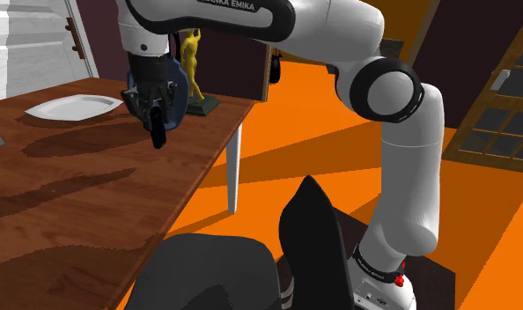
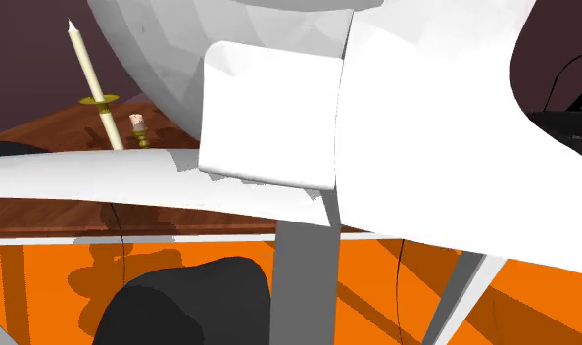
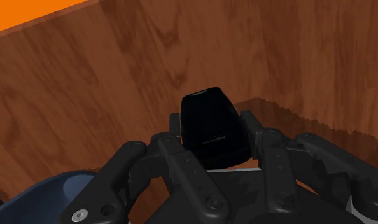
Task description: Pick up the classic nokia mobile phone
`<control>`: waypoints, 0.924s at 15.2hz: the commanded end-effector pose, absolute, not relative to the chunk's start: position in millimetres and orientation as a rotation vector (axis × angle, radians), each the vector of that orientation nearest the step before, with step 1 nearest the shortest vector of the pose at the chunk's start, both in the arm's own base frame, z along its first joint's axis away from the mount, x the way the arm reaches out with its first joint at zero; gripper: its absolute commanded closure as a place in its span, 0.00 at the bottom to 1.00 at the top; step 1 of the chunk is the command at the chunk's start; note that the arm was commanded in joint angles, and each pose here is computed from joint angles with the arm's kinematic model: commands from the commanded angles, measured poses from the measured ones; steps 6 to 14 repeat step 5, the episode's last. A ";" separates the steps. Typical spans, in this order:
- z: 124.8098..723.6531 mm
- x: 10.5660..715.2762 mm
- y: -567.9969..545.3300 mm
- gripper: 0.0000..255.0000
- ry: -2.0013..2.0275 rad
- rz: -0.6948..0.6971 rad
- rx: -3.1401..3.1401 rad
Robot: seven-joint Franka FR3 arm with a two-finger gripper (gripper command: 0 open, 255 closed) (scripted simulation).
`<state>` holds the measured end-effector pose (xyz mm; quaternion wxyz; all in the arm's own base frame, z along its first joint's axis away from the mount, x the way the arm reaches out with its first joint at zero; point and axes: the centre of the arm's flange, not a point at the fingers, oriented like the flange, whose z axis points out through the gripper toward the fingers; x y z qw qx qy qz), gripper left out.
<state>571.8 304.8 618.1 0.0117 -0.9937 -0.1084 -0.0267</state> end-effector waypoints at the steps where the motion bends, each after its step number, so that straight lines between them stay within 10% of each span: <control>1: 628.7 572.5 304.5 1.00 -0.338 -0.082 -3.099; 14: 640.0 572.4 304.5 1.00 -0.337 -0.082 -3.099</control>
